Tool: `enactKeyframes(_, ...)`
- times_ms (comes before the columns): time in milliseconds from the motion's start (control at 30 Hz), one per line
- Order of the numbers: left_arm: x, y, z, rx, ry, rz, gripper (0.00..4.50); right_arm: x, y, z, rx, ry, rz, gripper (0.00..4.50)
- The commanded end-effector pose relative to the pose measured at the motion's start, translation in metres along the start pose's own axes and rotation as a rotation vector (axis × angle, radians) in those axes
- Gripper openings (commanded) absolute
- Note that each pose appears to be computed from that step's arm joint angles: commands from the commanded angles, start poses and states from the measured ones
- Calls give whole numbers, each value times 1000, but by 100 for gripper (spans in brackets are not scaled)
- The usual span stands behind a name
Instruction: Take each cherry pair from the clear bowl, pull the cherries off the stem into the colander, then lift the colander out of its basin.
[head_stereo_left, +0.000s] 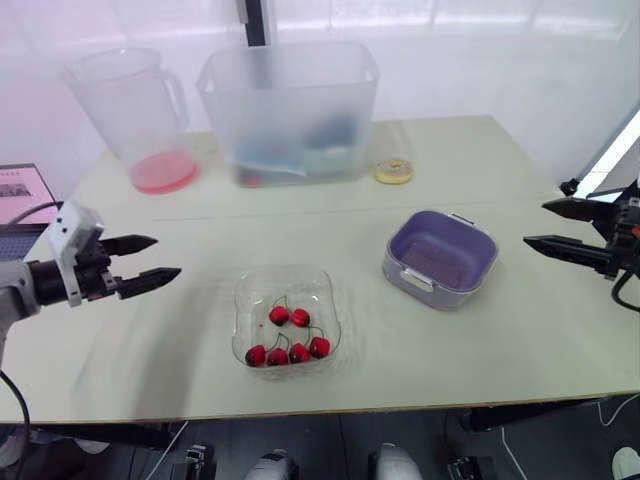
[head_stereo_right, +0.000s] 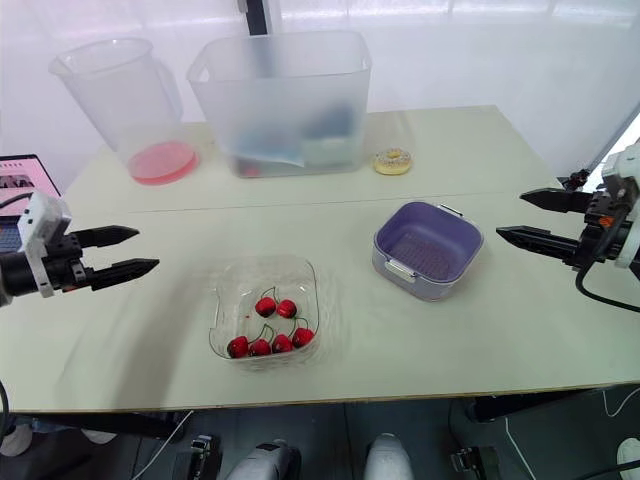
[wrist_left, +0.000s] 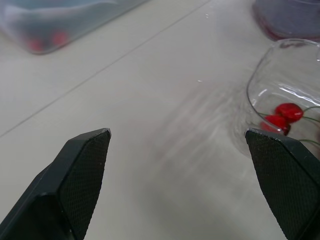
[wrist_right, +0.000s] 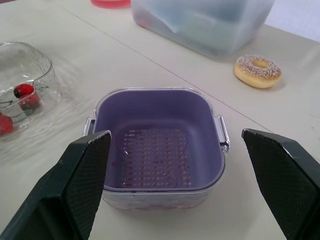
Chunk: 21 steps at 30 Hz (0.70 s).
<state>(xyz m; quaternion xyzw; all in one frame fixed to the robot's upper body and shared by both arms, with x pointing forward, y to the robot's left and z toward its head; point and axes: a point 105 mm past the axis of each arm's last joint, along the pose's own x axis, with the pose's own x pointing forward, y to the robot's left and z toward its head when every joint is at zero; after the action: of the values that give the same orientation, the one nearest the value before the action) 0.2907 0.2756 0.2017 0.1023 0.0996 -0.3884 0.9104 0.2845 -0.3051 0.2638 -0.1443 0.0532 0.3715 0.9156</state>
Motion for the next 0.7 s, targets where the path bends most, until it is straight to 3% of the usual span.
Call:
enactKeyframes(33, -6, 6, 22, 62, -57, 39, 450, -6, -1, 10, -48, -37, -15, 447)
enactKeyframes(200, -7, 13, 34, 51, -92, 75, 450, -12, -5, -1, -37, -24, -16, 447)
enactKeyframes(567, -1, 5, 25, 26, -66, 22, 450, -12, -3, -8, -41, -16, -14, 447)
enactKeyframes(700, 2, -1, 13, 50, 9, -10, 450, -7, -4, 2, -84, -23, -24, 447)
